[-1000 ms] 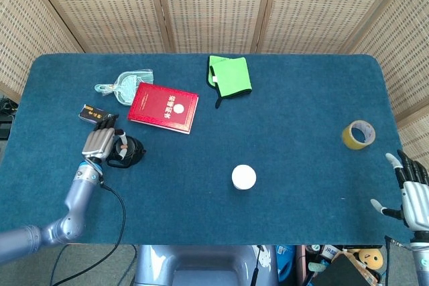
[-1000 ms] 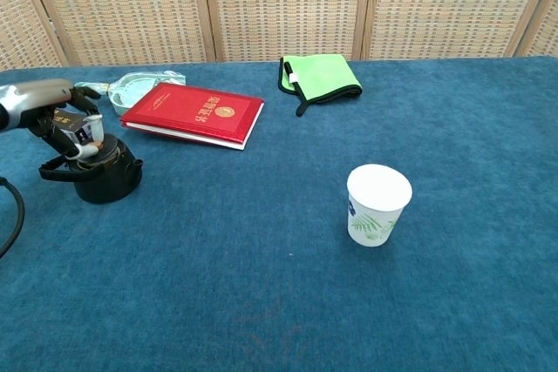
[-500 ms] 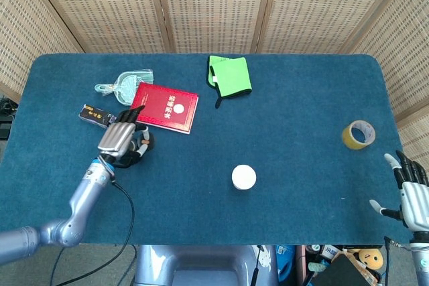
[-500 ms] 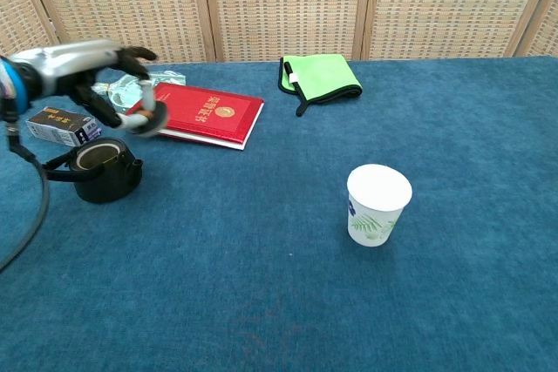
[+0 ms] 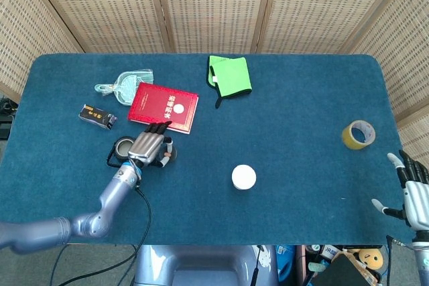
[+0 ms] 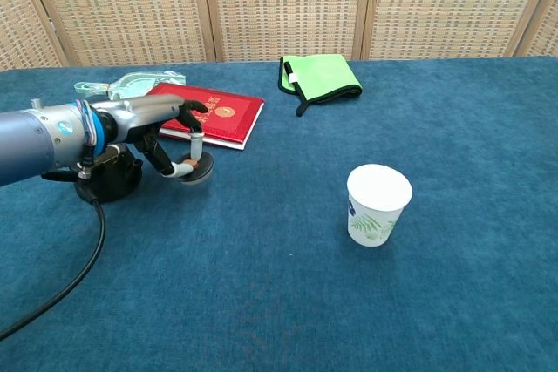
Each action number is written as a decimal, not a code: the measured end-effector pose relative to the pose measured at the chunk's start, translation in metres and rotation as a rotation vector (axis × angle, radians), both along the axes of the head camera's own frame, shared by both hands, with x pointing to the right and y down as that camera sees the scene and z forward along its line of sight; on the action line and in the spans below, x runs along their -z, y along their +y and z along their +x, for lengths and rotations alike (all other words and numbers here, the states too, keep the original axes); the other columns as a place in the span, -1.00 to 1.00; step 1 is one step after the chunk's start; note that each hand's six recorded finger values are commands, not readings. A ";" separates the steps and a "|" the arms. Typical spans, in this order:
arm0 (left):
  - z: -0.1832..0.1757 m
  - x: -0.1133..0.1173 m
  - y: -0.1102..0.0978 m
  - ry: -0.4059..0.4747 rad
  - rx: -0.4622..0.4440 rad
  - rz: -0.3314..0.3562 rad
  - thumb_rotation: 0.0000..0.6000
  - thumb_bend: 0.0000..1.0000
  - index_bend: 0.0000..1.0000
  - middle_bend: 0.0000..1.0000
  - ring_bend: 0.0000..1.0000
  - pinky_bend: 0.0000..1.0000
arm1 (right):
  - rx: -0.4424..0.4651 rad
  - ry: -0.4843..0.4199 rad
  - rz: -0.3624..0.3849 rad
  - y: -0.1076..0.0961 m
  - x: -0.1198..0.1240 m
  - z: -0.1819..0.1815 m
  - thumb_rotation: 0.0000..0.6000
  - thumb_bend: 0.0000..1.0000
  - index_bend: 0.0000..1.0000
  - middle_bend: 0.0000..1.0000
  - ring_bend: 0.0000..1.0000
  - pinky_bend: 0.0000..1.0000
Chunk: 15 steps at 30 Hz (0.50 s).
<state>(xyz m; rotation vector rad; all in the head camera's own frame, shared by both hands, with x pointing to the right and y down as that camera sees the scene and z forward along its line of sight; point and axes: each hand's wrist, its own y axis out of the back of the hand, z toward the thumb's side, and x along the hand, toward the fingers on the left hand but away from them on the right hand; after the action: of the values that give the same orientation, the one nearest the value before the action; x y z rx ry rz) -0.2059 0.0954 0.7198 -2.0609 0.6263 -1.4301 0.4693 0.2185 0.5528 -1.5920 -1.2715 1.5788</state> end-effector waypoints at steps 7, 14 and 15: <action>0.000 -0.005 0.005 -0.011 0.004 -0.018 1.00 -0.28 -0.76 -1.00 -1.00 -1.00 | -0.002 -0.003 -0.001 0.000 0.000 0.000 1.00 -1.00 -1.00 -1.00 -1.00 -1.00; -0.001 -0.001 0.004 -0.018 0.010 -0.025 1.00 -0.30 -0.98 -1.00 -1.00 -1.00 | 0.003 -0.002 -0.001 0.000 0.000 -0.001 1.00 -1.00 -1.00 -1.00 -1.00 -1.00; -0.001 0.002 0.003 -0.014 0.014 -0.022 1.00 -0.30 -0.99 -1.00 -1.00 -1.00 | 0.001 -0.002 0.000 0.000 0.000 -0.001 1.00 -1.00 -1.00 -1.00 -1.00 -1.00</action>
<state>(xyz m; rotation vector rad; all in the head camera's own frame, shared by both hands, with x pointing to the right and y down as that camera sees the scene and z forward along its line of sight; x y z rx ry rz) -0.2070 0.0984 0.7180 -2.0658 0.6229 -1.4635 0.4681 0.2183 0.5526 -1.5948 -1.2711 1.5771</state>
